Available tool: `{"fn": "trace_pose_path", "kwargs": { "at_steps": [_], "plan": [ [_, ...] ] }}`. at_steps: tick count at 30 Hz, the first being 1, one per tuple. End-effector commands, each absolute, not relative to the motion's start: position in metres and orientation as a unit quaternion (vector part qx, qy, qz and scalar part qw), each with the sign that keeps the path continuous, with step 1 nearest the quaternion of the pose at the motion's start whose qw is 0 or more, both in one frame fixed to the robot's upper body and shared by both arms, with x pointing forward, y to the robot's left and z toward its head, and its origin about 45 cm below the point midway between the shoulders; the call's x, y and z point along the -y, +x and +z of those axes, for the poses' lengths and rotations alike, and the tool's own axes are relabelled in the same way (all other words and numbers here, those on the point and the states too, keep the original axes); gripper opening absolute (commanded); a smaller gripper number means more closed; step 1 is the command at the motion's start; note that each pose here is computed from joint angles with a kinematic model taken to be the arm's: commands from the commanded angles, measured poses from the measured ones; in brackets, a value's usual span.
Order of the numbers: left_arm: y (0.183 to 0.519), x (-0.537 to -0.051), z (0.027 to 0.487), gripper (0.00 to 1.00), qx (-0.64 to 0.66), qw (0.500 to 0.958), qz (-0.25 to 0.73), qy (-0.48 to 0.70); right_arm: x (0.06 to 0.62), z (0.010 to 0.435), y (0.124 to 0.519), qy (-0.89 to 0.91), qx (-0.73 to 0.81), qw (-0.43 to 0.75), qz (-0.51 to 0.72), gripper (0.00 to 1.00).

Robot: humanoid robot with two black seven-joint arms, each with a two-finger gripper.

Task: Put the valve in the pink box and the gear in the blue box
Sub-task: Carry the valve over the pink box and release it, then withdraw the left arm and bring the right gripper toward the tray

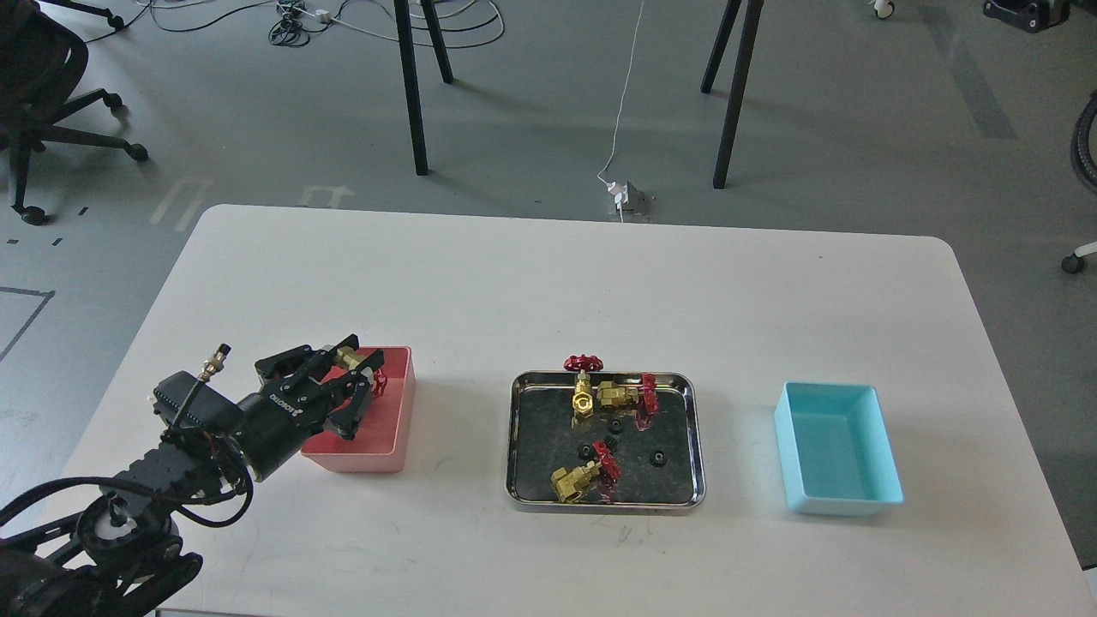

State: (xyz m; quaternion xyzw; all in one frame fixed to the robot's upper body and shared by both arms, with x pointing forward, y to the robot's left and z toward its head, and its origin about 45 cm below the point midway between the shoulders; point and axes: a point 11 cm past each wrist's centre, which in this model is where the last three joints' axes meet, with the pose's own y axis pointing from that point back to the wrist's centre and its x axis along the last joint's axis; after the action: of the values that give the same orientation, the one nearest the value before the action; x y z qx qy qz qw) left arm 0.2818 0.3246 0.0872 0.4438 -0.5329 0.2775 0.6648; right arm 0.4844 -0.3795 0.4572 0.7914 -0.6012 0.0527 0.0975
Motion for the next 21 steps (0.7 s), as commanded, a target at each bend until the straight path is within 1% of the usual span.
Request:
{"fn": "trace_pose_path", "kwargs": {
  "at_steps": [1, 3, 4, 7, 8, 9, 10, 11, 14, 18, 21],
  "plan": [
    [0.276, -0.338, 0.074, 0.15, 0.521, 0.662, 0.269, 0.468, 0.380, 0.458, 0.484, 0.791, 0.602, 0.097, 0.054, 0.99],
    [0.273, -0.336, 0.069, 0.18, 0.515, 0.665, 0.270, 0.468, 0.381, 0.460, 0.484, 0.791, 0.602, 0.095, 0.054, 0.99],
    [0.273, -0.334, 0.068, 0.22, 0.514, 0.666, 0.273, 0.467, 0.381, 0.460, 0.484, 0.791, 0.602, 0.096, 0.055, 0.99],
    [0.274, -0.330, 0.067, 0.43, 0.511, 0.668, 0.278, 0.464, 0.381, 0.460, 0.484, 0.790, 0.603, 0.095, 0.055, 0.99],
    [0.274, -0.330, 0.067, 0.51, 0.511, 0.668, 0.279, 0.463, 0.381, 0.460, 0.484, 0.790, 0.603, 0.095, 0.055, 0.99],
    [0.274, -0.330, 0.068, 0.62, 0.511, 0.668, 0.280, 0.463, 0.380, 0.461, 0.484, 0.791, 0.602, 0.095, 0.057, 0.99],
    [0.275, -0.330, 0.068, 0.80, 0.510, 0.668, 0.283, 0.463, 0.380, 0.464, 0.484, 0.791, 0.602, 0.093, 0.059, 0.99],
    [0.275, -0.331, 0.069, 0.89, 0.509, 0.668, 0.285, 0.463, 0.379, 0.466, 0.484, 0.791, 0.601, 0.092, 0.061, 0.99],
    [0.278, -0.334, 0.073, 0.90, 0.502, 0.668, 0.298, 0.462, 0.378, 0.469, 0.484, 0.791, 0.601, 0.091, 0.062, 0.99],
    [0.285, -0.345, 0.080, 0.98, 0.485, 0.665, 0.328, 0.464, 0.377, 0.469, 0.485, 0.792, 0.601, 0.089, 0.063, 0.99],
    [0.302, -0.372, 0.106, 0.99, 0.481, 0.643, 0.368, 0.469, 0.376, 0.470, 0.485, 0.793, 0.600, 0.088, 0.064, 0.99]
  ]
}}
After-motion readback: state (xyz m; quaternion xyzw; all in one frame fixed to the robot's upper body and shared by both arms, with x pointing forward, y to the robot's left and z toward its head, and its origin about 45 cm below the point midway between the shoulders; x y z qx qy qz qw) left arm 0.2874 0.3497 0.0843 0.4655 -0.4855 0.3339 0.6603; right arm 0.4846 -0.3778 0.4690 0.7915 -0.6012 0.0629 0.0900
